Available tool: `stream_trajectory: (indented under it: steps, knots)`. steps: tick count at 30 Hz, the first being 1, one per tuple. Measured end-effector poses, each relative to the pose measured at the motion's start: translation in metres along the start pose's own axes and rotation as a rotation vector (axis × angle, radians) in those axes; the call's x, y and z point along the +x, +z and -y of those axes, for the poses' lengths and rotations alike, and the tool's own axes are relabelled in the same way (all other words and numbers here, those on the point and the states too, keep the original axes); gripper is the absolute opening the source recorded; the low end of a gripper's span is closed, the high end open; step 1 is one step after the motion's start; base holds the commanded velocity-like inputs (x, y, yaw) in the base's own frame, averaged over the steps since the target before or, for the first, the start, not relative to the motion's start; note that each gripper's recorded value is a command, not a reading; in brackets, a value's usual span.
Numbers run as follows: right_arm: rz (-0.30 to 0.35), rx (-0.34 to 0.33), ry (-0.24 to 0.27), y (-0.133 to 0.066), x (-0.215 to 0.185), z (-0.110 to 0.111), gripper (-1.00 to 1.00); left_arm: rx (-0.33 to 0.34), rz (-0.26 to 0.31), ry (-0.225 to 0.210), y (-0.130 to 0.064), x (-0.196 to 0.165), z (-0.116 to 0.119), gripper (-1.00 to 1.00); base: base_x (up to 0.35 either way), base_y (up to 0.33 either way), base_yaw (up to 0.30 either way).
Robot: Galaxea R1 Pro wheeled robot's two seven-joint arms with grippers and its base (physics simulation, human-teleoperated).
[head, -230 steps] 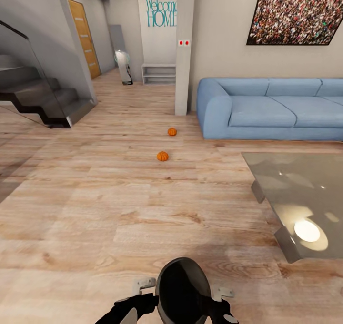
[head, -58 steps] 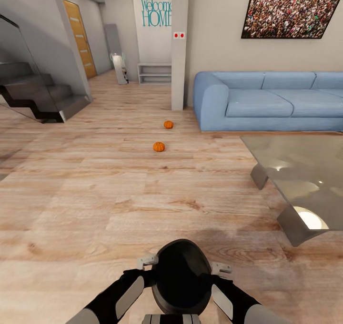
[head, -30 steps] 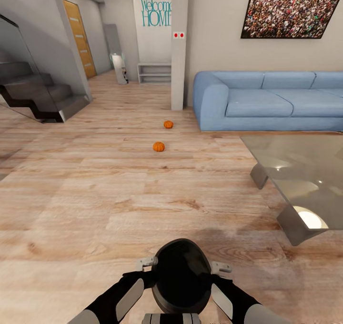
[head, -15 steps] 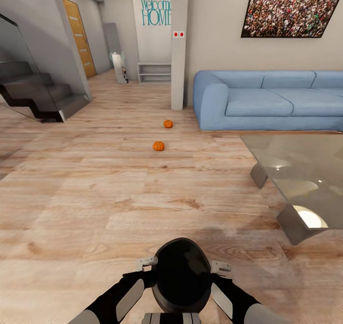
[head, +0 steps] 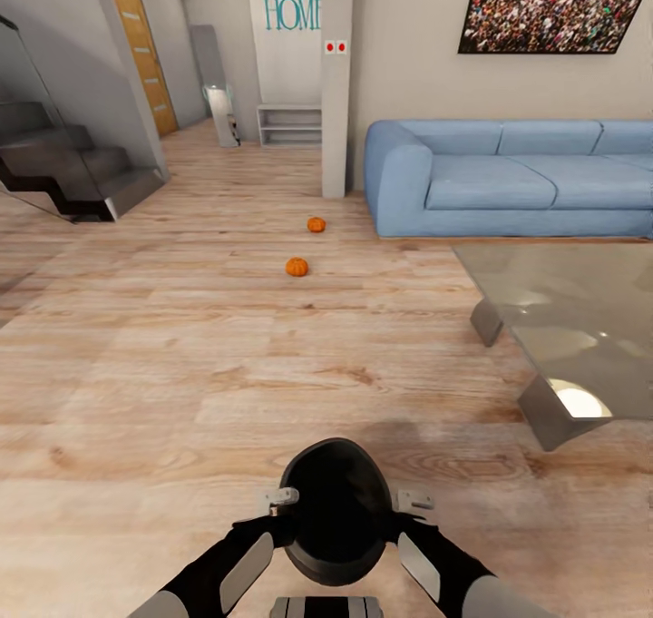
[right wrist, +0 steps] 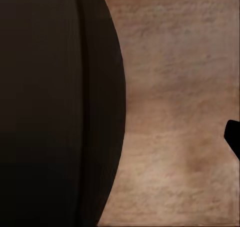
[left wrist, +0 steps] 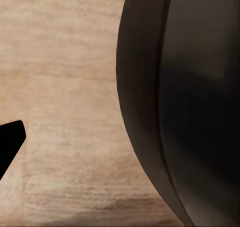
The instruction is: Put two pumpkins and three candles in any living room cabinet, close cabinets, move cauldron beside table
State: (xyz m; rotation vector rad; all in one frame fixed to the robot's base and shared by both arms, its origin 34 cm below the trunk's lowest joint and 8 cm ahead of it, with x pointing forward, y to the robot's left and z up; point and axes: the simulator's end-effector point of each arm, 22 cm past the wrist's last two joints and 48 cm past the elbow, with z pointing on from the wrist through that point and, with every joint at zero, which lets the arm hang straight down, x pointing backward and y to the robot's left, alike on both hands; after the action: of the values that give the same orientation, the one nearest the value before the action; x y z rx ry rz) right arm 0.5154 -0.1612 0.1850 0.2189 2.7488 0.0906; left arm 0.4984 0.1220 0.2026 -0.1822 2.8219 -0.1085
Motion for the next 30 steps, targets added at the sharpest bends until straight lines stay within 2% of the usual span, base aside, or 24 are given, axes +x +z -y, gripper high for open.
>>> stream_trajectory:
  steps: [30]
  knots:
    - [-0.001, -0.003, 0.005, -0.0003, 0.0005, -0.0014, 1.00, -0.004, 0.001, 0.001, 0.0000, -0.0003, -0.0017, 1.00, 0.010, -0.010, 0.000]
